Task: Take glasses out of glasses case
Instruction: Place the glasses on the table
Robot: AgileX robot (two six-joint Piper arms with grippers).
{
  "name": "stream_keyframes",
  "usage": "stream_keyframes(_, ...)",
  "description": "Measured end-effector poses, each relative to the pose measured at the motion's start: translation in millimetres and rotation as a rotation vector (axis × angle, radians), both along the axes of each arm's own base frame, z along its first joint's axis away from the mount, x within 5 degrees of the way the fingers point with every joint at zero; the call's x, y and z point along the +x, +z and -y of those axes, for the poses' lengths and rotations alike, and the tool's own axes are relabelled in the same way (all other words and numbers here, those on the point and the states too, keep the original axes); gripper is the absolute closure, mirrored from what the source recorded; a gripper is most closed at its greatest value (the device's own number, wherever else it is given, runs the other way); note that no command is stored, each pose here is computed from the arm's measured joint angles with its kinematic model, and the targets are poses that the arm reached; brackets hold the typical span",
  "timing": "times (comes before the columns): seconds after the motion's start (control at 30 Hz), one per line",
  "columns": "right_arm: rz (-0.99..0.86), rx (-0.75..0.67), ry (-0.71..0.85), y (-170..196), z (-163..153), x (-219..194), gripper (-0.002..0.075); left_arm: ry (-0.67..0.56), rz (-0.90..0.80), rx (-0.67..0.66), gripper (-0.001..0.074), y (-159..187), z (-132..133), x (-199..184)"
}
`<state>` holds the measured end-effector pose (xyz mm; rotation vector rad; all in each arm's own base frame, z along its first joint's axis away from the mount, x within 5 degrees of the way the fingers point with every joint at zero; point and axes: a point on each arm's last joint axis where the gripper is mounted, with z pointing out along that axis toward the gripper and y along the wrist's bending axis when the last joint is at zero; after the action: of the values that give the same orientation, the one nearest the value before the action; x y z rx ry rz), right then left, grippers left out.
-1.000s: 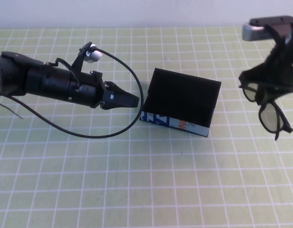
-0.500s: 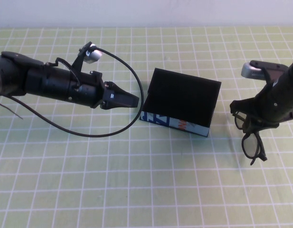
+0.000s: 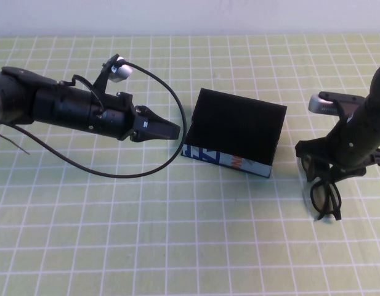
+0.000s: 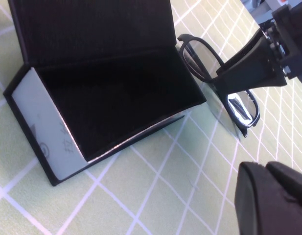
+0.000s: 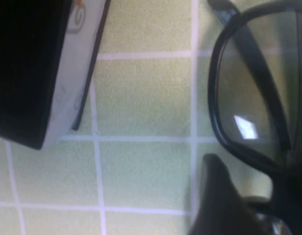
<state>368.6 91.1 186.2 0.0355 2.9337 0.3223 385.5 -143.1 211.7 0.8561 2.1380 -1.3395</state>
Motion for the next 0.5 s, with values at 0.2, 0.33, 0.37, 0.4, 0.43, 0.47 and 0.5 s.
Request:
stream_keyframes(0.2, -0.025, -0.022, 0.021, 5.9, 1.4, -1.7, 0.0394, 0.001, -0.001, 0.000, 0.0739, 0.0, 0.0, 0.0)
stream_keyframes(0.33, -0.009, -0.035, 0.036, 26.2, 2.8, -3.0, 0.0399, 0.001, -0.001, 0.000, 0.0739, 0.0, 0.0, 0.0)
stream_keyframes(0.37, -0.006, -0.039, 0.041, 31.3, 3.4, -4.2, 0.0405, 0.001, -0.001, 0.000, 0.0739, 0.0, 0.0, 0.0)
stream_keyframes(0.4, -0.008, -0.042, 0.044, 37.4, 4.0, -6.6, 0.0415, 0.001, -0.001, 0.000, 0.0739, 0.1, 0.0, 0.0)
stream_keyframes(0.43, -0.016, -0.048, 0.051, 42.6, 5.0, -9.9, 0.0431, 0.000, 0.000, 0.002, 0.0739, 0.9, 0.0, 0.5)
stream_keyframes(0.47, -0.026, -0.053, 0.057, 48.0, 5.9, -13.6, 0.0453, 0.001, -0.003, 0.006, 0.0739, 1.7, -0.1, 1.0)
stream_keyframes(0.5, -0.037, -0.056, 0.062, 53.6, 6.7, -17.6, 0.0475, 0.001, -0.005, 0.014, 0.0739, 3.0, -0.2, 1.9)
